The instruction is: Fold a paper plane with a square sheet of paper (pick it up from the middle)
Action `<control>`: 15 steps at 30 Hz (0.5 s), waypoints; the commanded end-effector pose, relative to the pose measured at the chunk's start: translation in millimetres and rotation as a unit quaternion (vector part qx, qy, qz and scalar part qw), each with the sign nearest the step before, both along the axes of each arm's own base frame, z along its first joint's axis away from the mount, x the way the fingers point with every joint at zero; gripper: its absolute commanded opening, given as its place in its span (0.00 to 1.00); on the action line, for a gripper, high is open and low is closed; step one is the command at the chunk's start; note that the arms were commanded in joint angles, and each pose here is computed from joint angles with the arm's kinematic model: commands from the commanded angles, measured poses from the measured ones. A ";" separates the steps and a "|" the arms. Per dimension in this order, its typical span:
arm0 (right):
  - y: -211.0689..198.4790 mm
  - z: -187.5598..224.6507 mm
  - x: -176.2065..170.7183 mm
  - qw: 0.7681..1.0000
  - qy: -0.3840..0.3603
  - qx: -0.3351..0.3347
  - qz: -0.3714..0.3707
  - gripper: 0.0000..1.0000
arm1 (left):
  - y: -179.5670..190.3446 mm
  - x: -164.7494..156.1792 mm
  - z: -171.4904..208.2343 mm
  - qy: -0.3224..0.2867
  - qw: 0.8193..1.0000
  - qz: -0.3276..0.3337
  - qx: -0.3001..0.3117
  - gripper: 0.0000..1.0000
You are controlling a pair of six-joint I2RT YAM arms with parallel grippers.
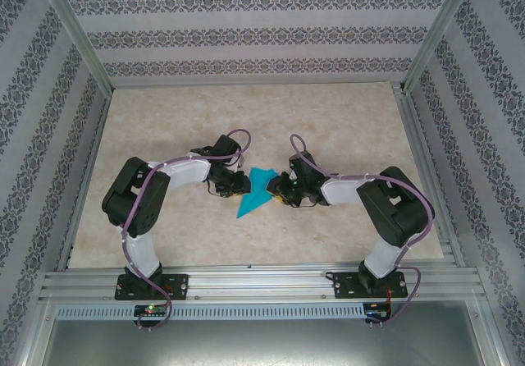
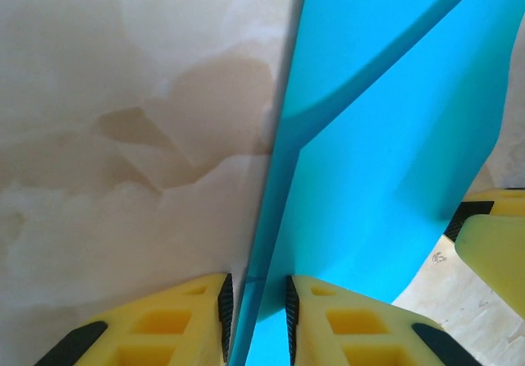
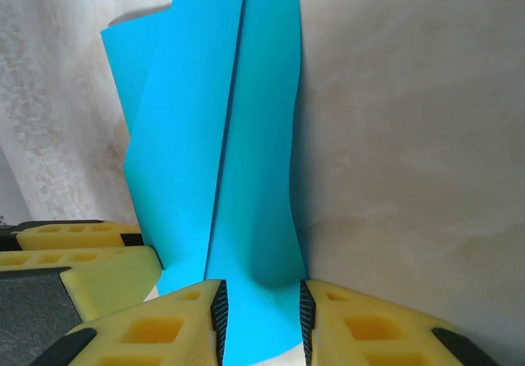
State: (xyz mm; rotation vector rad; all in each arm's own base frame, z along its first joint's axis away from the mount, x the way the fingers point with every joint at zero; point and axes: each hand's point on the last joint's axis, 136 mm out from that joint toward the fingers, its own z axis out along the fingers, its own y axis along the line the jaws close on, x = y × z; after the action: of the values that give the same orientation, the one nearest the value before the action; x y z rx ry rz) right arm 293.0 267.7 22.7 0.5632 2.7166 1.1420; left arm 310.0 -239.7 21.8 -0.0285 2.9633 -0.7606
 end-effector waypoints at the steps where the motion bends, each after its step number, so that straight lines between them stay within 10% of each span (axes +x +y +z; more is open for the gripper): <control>1: 10.4 1.8 6.8 1.000 -0.006 0.009 0.006 0.32 | 3.0 -7.9 -9.5 0.026 1.000 -0.010 0.006 0.27; 15: 37.7 21.6 38.4 0.997 -0.043 0.047 0.043 0.39 | 4.4 -10.8 -13.0 0.031 0.999 -0.010 0.009 0.25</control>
State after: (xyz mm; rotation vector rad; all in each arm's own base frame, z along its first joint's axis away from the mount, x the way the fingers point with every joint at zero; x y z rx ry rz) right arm 322.6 294.7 34.6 0.4906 2.6770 1.2332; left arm 310.3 -238.1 21.0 -0.0361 2.9671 -0.7607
